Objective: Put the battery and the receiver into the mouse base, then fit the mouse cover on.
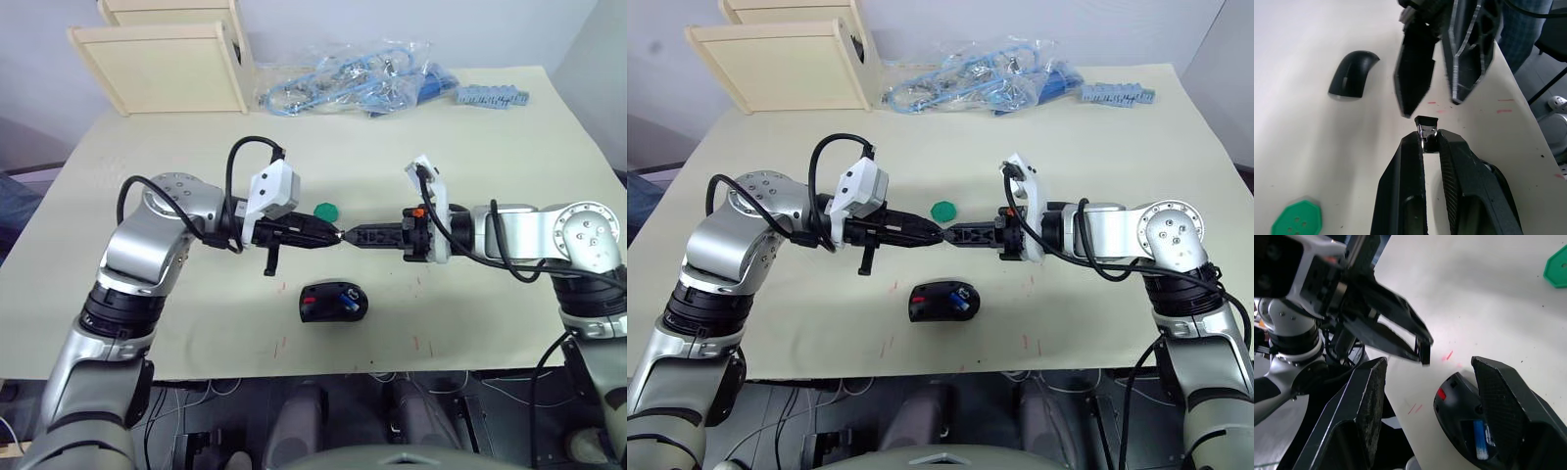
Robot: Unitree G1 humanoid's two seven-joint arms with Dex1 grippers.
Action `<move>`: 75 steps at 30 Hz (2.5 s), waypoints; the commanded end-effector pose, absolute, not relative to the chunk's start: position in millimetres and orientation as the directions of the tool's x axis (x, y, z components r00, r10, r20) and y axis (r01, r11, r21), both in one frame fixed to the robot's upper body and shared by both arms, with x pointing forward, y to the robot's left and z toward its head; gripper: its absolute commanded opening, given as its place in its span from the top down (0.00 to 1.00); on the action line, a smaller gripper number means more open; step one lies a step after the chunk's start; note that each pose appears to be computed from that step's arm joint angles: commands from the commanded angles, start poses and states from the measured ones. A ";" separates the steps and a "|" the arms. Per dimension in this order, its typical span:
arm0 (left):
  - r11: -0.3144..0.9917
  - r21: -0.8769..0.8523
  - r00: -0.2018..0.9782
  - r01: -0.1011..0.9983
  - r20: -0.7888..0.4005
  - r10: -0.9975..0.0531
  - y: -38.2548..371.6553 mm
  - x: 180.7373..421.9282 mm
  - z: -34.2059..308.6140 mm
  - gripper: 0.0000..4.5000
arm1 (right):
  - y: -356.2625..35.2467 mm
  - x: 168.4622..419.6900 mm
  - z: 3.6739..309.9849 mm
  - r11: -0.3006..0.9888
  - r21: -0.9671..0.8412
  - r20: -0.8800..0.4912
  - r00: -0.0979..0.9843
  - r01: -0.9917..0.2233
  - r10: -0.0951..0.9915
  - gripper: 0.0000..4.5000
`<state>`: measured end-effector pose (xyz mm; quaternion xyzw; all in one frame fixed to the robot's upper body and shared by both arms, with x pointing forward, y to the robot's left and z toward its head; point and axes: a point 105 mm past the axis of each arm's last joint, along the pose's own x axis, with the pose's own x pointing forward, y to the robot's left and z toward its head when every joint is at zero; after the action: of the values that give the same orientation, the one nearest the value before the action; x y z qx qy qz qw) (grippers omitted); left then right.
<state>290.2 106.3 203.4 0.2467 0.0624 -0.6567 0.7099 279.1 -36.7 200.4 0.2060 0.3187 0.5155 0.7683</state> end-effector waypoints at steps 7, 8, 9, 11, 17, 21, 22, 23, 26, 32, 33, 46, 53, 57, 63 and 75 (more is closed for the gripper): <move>-0.022 0.331 0.122 0.943 -0.409 -0.905 100.8 283.0 210.4 1.00 | -30.8 276.6 210.9 0.345 0.661 -0.241 0.248 -0.666 0.938 0.53; -0.022 0.332 0.122 0.943 -0.407 -0.905 100.6 282.8 210.7 1.00 | -30.7 276.7 210.4 0.347 0.661 -0.243 0.248 -0.666 0.938 0.53; -0.021 0.332 0.123 0.943 -0.406 -0.905 100.4 282.7 210.9 1.00 | -30.5 276.4 209.8 0.348 0.660 -0.247 0.245 -0.665 0.937 0.53; -0.020 0.333 0.124 0.943 -0.404 -0.906 100.0 282.6 211.2 1.00 | -29.8 276.4 208.7 0.349 0.662 -0.251 0.243 -0.664 0.937 0.53; -0.018 0.339 0.128 0.941 -0.404 -0.906 99.7 282.9 211.4 1.00 | -30.0 276.6 208.2 0.348 0.664 -0.255 0.237 -0.662 0.937 0.53; -0.021 0.345 0.130 0.938 -0.409 -0.903 100.8 283.6 210.5 1.00 | -30.2 276.4 208.5 0.343 0.665 -0.255 0.230 -0.664 0.939 0.53; -0.020 0.346 0.131 0.938 -0.409 -0.903 100.8 283.8 210.6 1.00 | -30.1 276.3 208.4 0.342 0.665 -0.255 0.229 -0.664 0.939 0.53; -0.020 0.347 0.132 0.938 -0.409 -0.903 100.8 284.0 210.7 1.00 | -30.2 276.3 208.2 0.343 0.665 -0.256 0.229 -0.663 0.939 0.53; -0.021 0.349 0.132 0.937 -0.411 -0.902 100.5 284.4 210.6 1.00 | -30.7 276.4 208.5 0.342 0.665 -0.255 0.229 -0.663 0.940 0.53; -0.022 0.349 0.132 0.937 -0.409 -0.903 100.1 284.1 210.8 1.00 | -30.3 275.0 207.4 0.336 0.668 -0.253 0.223 -0.664 0.942 0.70; -0.021 0.350 0.132 0.937 -0.410 -0.903 100.1 284.1 210.5 1.00 | -30.0 274.2 206.8 0.334 0.669 -0.253 0.219 -0.664 0.942 0.79; 0.008 0.297 0.127 0.955 -0.384 -0.915 104.2 281.1 208.8 0.62 | -32.2 274.3 207.0 0.323 0.678 -0.242 0.214 -0.660 0.946 1.00; 0.080 0.174 0.141 0.981 -0.374 -0.917 132.1 263.3 198.0 0.01 | -48.7 274.4 209.1 0.364 0.643 -0.272 0.244 -0.674 0.931 1.00; 0.099 0.136 0.144 0.986 -0.372 -0.917 138.7 250.9 188.2 0.01 | -61.7 270.9 211.6 0.393 0.602 -0.303 0.256 -0.695 0.918 1.00; 0.117 0.107 0.150 0.987 -0.400 -0.904 152.0 239.9 168.3 0.01 | -79.9 263.4 214.2 0.424 0.553 -0.342 0.269 -0.717 0.901 1.00; 0.111 0.136 0.160 0.984 -0.431 -0.888 152.6 245.8 122.1 0.01 | -92.6 245.4 210.1 0.504 0.411 -0.453 0.310 -0.759 0.836 1.00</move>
<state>243.8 156.3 122.6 0.1820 0.1344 -0.6341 0.7394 250.1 -96.3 200.3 0.0746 0.3348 0.4826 0.8059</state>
